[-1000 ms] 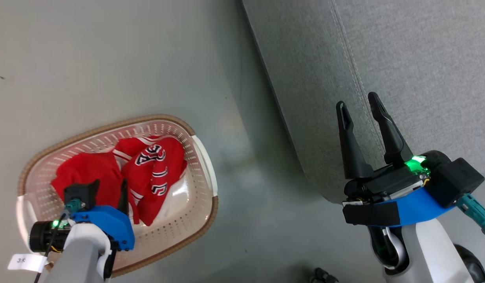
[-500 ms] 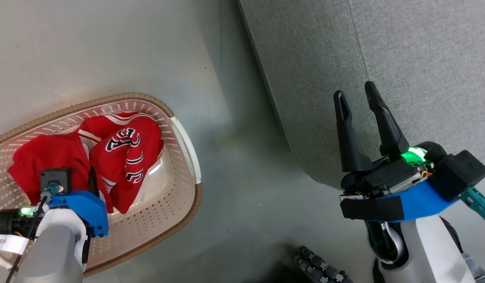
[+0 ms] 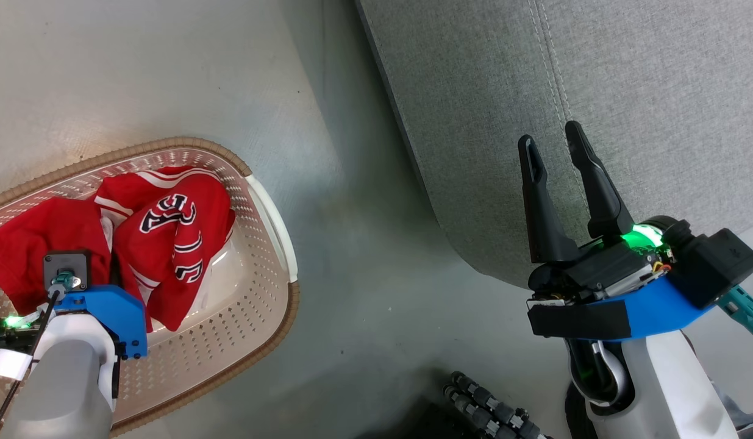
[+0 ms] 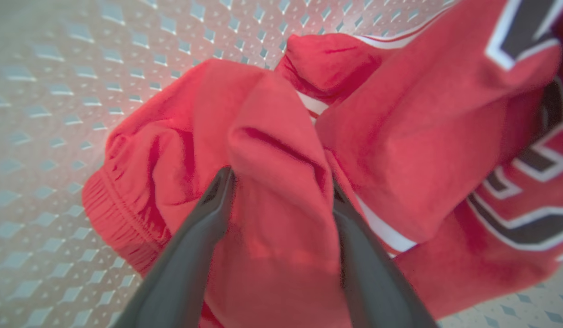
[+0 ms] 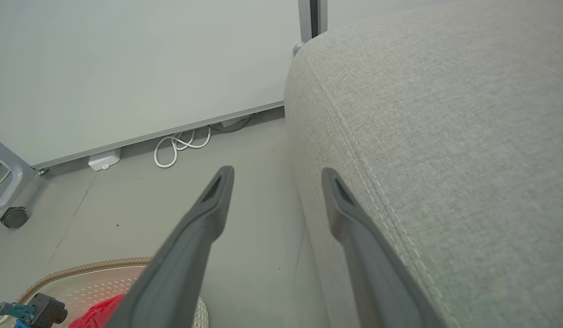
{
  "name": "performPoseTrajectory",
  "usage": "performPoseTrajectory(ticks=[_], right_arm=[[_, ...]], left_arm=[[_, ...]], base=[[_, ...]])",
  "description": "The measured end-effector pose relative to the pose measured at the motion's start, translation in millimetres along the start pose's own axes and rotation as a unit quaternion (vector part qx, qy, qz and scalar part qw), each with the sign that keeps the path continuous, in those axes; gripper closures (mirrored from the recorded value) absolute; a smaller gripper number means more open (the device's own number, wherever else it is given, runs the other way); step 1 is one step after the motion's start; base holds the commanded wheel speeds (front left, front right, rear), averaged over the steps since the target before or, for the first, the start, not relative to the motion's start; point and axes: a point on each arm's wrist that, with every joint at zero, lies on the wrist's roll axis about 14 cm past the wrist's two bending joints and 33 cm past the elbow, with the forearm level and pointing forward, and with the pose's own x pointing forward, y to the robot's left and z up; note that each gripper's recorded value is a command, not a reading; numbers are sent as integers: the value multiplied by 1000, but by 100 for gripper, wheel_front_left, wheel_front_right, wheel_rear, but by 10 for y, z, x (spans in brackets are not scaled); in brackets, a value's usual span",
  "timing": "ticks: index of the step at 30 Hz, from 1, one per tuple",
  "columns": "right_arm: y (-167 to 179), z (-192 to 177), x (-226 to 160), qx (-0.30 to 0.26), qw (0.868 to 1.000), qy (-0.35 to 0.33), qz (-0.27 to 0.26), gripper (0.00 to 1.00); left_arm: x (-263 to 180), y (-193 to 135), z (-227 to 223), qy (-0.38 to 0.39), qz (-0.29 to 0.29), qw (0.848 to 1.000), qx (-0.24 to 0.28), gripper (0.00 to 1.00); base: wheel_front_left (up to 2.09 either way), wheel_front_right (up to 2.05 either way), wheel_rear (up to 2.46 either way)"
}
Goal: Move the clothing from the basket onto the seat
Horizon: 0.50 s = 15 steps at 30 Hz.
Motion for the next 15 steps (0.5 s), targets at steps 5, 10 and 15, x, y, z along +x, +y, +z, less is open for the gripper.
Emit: performPoseTrajectory(ticks=[5,10,15], right_arm=[[10,16,5,2,1000,-2,1,0],[23,25,11,3,1000,-4,3,0],[48,50,20,2,1000,-8,8,0]], left_arm=[[-10,-10,-1,2,-2,1000,0,100],[-29,-20,6,1,-5,1000,-4,100],[-78,-47,26,-2,-8,1000,-10,100]], base=[[0,0,0],[0,0,0],[0,0,0]])
